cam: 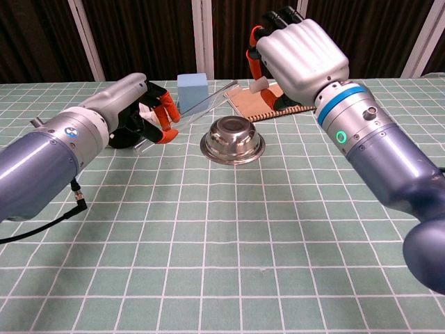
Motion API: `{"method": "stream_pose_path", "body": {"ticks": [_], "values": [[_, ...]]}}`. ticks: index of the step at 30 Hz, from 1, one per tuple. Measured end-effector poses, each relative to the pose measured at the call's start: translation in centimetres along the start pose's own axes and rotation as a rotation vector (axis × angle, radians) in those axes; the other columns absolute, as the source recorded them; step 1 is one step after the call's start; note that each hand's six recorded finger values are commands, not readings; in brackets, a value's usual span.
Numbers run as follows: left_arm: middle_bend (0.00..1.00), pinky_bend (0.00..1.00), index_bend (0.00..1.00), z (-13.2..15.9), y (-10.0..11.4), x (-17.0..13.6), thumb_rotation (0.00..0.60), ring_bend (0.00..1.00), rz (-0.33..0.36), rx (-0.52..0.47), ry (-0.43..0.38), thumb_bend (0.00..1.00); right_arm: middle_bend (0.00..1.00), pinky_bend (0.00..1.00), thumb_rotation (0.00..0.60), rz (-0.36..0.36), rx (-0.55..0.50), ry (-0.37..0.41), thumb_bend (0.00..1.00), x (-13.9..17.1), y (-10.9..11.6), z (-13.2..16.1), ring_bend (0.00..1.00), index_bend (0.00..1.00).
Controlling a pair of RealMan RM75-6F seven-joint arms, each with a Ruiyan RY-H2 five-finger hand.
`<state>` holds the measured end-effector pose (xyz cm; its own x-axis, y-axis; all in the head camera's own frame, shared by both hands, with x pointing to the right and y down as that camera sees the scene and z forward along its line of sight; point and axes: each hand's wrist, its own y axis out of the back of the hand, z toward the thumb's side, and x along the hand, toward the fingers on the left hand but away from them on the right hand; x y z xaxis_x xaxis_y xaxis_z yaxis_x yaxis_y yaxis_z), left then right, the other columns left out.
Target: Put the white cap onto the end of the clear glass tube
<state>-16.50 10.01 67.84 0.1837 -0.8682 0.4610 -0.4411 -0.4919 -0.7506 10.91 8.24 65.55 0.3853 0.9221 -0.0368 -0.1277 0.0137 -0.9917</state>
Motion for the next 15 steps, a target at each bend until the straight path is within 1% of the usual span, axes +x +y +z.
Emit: {"method": "stream_pose_path", "body": {"ticks": [10, 15], "values": [[0.56, 0.0, 0.54, 0.04, -0.52, -0.34, 0.6, 0.1, -0.018, 0.008, -0.002, 0.74, 0.23, 0.0, 0.6, -0.011, 0.001, -0.012, 0.46, -0.23, 0.27, -0.26, 0.05, 0.56], [0.56, 0.0, 0.54, 0.24, -0.55, -0.46, 0.6, 0.1, -0.016, 0.002, -0.003, 0.74, 0.23, 0.0, 0.6, -0.011, -0.001, -0.014, 0.46, -0.21, 0.41, -0.37, 0.05, 0.56]]}}
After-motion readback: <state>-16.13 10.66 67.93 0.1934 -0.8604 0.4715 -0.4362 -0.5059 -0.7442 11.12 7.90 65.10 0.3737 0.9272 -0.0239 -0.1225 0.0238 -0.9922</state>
